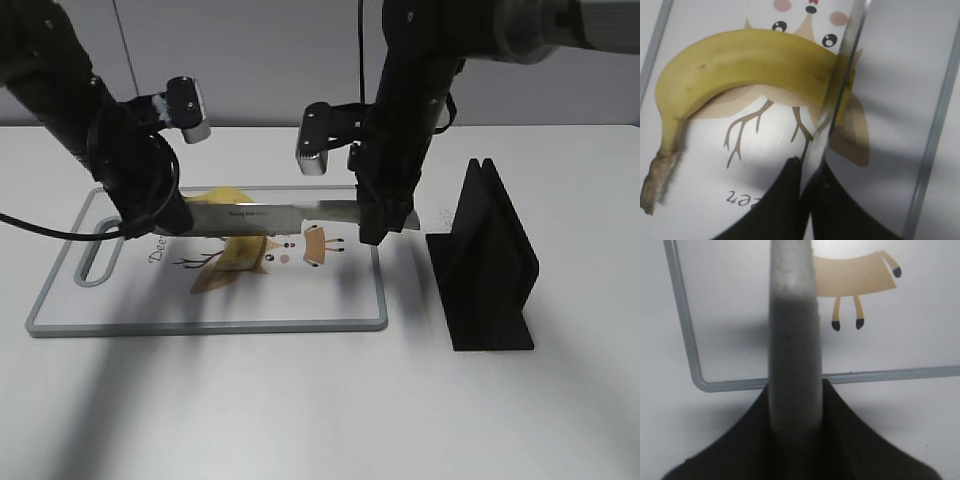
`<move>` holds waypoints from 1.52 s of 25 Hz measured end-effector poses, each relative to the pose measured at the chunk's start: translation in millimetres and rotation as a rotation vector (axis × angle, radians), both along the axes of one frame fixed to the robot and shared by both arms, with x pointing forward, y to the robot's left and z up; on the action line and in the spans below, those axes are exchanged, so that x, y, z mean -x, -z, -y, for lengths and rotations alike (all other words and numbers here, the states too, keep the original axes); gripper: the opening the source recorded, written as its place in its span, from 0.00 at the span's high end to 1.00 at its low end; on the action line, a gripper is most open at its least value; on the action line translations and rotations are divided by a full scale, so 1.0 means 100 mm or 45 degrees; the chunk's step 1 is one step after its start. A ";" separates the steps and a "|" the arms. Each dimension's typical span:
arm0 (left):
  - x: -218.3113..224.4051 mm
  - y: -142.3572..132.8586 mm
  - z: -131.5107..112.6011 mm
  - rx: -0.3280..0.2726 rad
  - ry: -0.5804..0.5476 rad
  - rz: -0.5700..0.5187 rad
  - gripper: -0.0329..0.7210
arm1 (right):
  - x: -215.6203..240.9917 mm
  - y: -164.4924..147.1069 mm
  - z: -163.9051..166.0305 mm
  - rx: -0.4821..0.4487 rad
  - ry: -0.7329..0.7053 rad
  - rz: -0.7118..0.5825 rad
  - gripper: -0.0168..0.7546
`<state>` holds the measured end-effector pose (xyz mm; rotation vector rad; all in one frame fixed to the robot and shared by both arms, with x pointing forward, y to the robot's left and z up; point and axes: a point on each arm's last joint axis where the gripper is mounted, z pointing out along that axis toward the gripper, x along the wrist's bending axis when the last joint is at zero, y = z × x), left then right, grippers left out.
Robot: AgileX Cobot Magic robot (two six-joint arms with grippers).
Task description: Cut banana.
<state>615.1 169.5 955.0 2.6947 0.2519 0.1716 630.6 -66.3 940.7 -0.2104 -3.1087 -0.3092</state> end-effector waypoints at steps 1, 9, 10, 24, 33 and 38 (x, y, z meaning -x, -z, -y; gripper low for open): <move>0.00 0.02 0.00 0.001 -0.001 -0.007 0.92 | 0.00 0.01 0.00 0.001 0.000 -0.001 0.75; 0.02 0.10 0.07 0.003 -0.004 -0.010 0.92 | 0.00 0.01 0.02 0.021 -0.006 -0.001 0.75; 0.03 0.12 0.08 0.001 -0.001 -0.011 0.92 | -0.01 0.01 0.03 0.025 -0.007 -0.002 0.75; 0.01 0.19 0.11 -0.022 0.003 -0.003 0.92 | -0.03 0.10 0.02 0.034 -0.006 -0.006 0.75; 0.02 0.24 0.09 -0.040 -0.016 0.038 0.92 | -0.05 0.27 0.02 0.052 -0.004 -0.041 0.74; 0.10 0.42 0.04 -0.060 -0.082 0.083 0.92 | -0.09 0.33 0.00 0.037 0.003 -0.001 0.74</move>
